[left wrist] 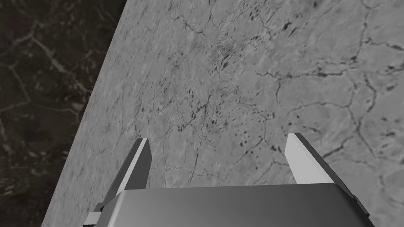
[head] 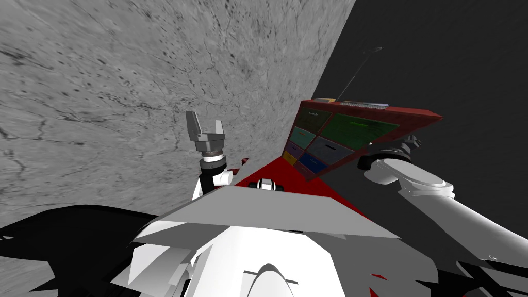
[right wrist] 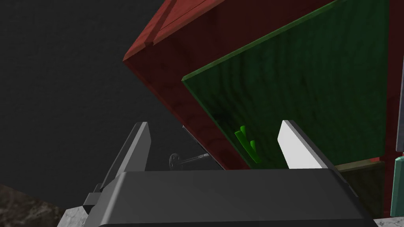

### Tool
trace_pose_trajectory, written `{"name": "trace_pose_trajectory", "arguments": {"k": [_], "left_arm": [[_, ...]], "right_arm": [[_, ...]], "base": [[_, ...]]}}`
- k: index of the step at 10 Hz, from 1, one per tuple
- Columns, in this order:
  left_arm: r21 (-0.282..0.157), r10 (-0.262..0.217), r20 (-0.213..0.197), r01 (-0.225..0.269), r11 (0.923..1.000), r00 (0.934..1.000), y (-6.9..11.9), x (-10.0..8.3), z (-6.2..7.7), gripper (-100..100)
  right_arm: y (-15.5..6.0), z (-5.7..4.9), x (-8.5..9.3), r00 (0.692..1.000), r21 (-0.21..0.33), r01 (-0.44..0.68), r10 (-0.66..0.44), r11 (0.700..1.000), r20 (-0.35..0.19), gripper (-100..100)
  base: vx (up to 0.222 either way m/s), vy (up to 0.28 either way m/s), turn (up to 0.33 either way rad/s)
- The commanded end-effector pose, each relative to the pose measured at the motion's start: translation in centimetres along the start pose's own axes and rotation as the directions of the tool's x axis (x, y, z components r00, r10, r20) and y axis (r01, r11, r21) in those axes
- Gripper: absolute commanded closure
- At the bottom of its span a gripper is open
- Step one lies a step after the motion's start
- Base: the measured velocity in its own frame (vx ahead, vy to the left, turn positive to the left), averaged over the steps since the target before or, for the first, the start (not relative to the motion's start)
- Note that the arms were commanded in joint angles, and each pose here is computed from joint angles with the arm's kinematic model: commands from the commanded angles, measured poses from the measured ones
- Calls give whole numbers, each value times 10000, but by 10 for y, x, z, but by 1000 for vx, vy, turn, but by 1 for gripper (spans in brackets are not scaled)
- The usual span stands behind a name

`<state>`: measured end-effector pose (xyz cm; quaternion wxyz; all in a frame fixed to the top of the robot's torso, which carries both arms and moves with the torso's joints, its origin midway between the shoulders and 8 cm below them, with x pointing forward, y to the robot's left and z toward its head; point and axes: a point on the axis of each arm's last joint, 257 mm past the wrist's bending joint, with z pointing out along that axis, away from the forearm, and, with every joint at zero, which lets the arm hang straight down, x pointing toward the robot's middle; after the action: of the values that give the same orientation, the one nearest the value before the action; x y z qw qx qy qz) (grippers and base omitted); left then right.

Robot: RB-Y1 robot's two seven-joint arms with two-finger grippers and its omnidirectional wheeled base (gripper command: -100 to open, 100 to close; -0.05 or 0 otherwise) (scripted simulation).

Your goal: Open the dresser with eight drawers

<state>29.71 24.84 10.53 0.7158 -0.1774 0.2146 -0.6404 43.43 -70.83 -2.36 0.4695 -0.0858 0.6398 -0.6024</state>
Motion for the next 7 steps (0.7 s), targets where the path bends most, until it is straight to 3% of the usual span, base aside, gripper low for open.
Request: {"name": "trace_pose_trajectory", "arguments": {"k": [1,6,7], "left_arm": [[-1,1,0,-1,10000,10000,0,0,0,0],[0,0,2,0,10000,10000,0,0,0,0],[0,0,2,0,10000,10000,0,0,0,0]], "right_arm": [[-3,9,4,9997,-198,232,-232,9995,-5,-100],[-20,25,-1,10000,-263,-1,2,9997,45,-100],[-17,22,0,10000,-261,42,-40,9996,44,-100]], "base": [[155,-18,35],[195,58,10],[67,27,4]]}}
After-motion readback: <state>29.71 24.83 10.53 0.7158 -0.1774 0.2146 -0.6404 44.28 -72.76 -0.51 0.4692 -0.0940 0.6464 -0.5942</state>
